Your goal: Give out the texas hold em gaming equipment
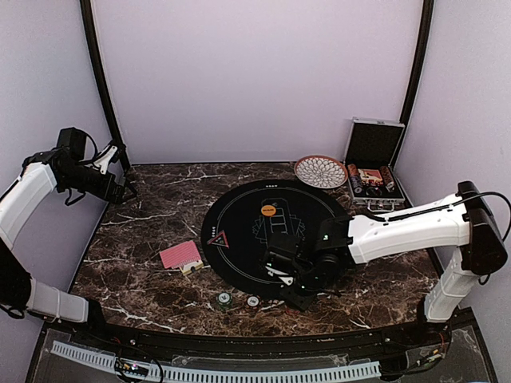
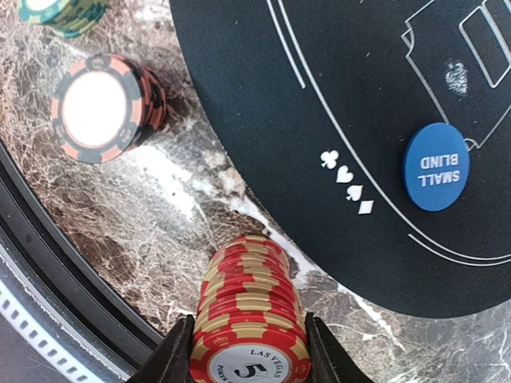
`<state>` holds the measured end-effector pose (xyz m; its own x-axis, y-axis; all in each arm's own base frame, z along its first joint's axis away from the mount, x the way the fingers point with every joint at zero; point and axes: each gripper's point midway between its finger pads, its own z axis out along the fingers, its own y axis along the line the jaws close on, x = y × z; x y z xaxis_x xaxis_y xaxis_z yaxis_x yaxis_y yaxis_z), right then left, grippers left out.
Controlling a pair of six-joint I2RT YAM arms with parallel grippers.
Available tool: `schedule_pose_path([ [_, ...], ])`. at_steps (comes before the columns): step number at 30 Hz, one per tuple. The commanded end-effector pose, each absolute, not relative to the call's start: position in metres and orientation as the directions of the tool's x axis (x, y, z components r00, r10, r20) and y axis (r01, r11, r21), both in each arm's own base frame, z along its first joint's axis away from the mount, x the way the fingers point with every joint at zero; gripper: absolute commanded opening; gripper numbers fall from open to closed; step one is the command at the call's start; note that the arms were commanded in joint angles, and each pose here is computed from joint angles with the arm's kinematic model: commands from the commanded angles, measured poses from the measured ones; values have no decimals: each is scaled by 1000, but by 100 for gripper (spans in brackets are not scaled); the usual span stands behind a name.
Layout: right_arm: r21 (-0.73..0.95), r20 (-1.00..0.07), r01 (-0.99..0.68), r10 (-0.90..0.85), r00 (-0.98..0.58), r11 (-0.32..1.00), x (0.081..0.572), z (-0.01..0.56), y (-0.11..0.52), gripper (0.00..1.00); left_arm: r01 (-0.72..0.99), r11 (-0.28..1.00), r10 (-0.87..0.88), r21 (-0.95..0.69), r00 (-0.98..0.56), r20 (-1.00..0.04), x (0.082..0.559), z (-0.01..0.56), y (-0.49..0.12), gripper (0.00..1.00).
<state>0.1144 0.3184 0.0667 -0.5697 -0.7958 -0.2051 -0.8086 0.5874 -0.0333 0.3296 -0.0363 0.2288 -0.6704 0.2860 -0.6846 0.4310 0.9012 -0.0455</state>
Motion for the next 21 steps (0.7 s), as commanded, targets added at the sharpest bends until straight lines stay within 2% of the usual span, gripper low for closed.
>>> schedule_pose_path([
  [1,-58,-269,-801,-782,-562,596,123,95,328,15,453,890,295,-44,-648,-702,323,241,-41,99],
  [4,-74,-303,-789,-768,-564,609,132,110,332,9,452,891,296,-42,-647,-703,323,242,-41,99],
  [9,-63,-369,-738,-703,-609,672,165,135,339,4,454,890,298,-37,-642,-706,323,243,-41,99],
  [15,-76,-479,-588,-547,-687,805,253,162,342,3,455,889,292,-46,-644,-707,324,243,-42,99],
  [21,-42,-514,-449,-404,-757,893,345,140,332,3,459,888,303,-33,-638,-708,321,245,-41,99],
])
